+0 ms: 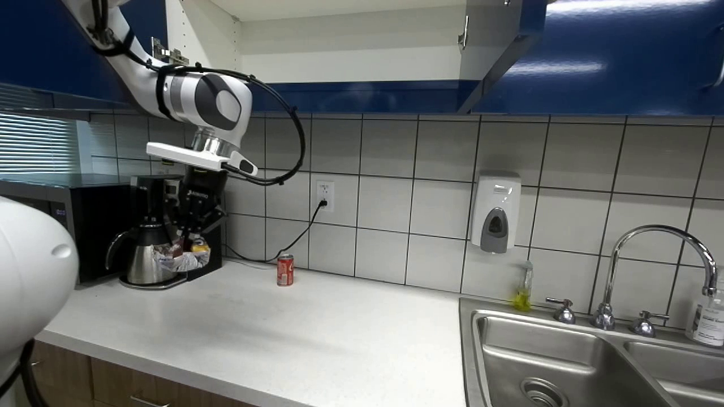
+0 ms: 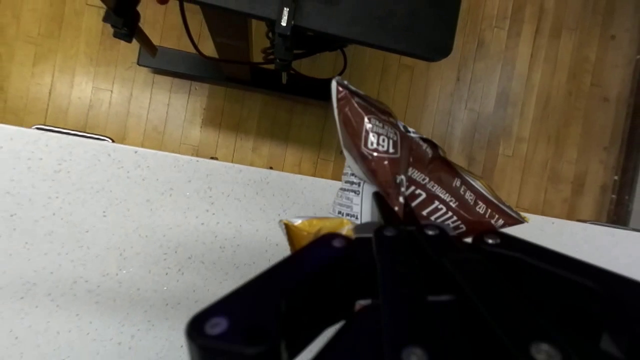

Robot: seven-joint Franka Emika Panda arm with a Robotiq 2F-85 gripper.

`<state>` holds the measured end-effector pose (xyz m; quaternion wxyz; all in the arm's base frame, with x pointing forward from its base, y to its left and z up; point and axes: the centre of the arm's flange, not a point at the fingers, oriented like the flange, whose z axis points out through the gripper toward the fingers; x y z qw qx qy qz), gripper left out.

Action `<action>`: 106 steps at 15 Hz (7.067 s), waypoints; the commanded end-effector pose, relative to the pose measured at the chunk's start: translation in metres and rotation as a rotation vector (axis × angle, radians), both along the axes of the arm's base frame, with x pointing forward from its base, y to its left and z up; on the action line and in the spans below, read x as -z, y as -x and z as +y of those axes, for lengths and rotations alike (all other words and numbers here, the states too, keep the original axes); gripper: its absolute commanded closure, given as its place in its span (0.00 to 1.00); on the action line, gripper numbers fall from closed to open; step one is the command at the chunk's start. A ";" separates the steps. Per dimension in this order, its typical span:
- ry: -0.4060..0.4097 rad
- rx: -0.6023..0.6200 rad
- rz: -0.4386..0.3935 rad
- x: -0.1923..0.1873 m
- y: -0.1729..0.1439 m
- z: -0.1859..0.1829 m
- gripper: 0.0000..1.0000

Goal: Put the packet on the bottom shelf of the upper cabinet.

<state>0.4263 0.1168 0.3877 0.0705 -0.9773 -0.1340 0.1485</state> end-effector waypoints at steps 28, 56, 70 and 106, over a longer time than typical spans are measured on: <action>0.192 0.100 -0.261 -0.208 0.014 0.040 1.00; 0.285 0.087 -0.477 -0.344 -0.049 0.046 1.00; 0.343 0.053 -0.606 -0.396 -0.064 0.064 1.00; 0.482 -0.049 -1.018 -0.381 -0.153 -0.031 0.74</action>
